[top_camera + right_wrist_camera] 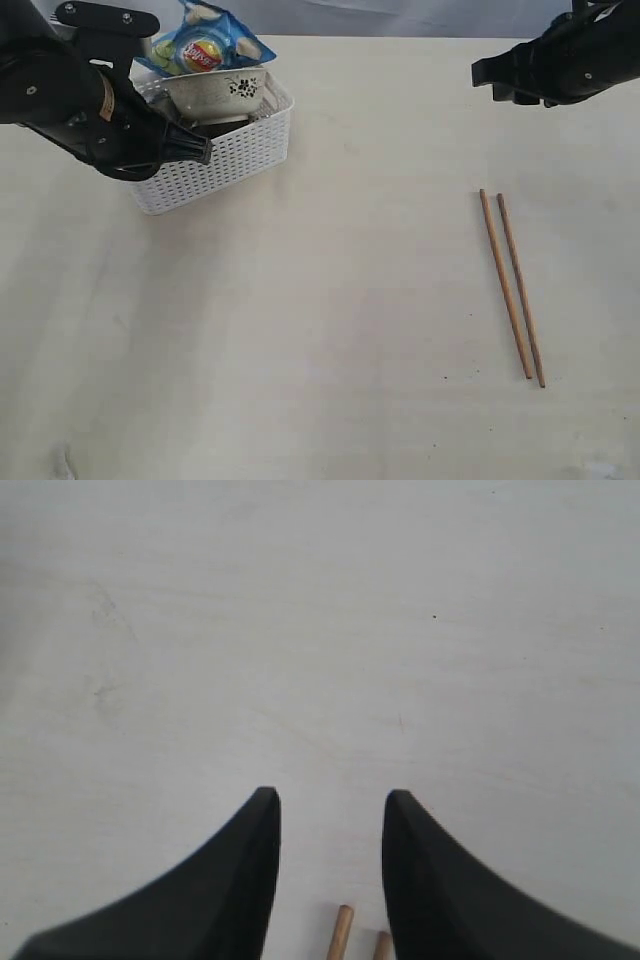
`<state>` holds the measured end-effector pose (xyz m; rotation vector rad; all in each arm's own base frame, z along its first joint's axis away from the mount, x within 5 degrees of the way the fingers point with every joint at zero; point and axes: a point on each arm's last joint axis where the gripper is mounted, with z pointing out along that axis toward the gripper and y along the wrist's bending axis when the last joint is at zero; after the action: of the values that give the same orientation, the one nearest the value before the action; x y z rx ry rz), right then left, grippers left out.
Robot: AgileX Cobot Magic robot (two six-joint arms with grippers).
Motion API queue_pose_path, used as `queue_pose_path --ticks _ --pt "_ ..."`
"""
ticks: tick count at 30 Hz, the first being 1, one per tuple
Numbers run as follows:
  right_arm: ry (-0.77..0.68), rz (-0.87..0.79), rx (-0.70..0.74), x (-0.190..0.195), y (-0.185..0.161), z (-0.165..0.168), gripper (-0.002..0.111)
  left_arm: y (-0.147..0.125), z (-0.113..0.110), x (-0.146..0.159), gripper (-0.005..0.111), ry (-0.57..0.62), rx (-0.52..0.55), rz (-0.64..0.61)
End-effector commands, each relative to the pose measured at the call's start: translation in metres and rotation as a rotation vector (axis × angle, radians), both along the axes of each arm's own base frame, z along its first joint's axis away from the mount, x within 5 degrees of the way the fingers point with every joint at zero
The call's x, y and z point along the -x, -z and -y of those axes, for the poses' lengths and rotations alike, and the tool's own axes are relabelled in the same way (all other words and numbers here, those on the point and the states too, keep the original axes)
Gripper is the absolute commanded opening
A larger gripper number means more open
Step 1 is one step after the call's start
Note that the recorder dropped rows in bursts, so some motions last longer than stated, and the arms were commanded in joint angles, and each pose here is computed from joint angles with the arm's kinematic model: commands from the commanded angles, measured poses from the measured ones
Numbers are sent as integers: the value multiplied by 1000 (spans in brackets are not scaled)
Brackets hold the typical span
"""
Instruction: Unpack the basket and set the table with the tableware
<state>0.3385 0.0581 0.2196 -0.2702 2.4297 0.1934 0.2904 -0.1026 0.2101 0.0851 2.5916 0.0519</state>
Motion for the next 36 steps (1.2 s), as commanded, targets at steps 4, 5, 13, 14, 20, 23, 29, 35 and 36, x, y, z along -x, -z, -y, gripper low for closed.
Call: queue_pose_path --ticks 4,5,13,14,20,23,29,35,36 --pt "5 -1 0 -1 1 2 34 0 2 0 22 6 5 9" --pt "5 -1 0 -1 1 2 34 0 1 1 22 3 0 3" --pt "7 -1 -3 -1 1 1 34 -4 -4 3 22 -20 -52 -15" --pt "7 -1 -3 -1 1 1 34 -6 -5 4 22 -21 -50 -10" --pt "10 -2 -8 -1 1 1 34 -19 -8 9 21 -29 -41 19" --pt "10 -2 -8 -1 1 1 34 -24 -9 11 21 -30 -41 31" --pt "10 -2 -8 -1 1 1 34 -34 -11 15 21 -31 -32 58" --pt "14 -2 -14 -1 1 1 34 -37 -15 20 2 -52 -49 31" --pt "15 -3 -16 -1 1 1 34 -35 -15 21 0 -59 -50 19"
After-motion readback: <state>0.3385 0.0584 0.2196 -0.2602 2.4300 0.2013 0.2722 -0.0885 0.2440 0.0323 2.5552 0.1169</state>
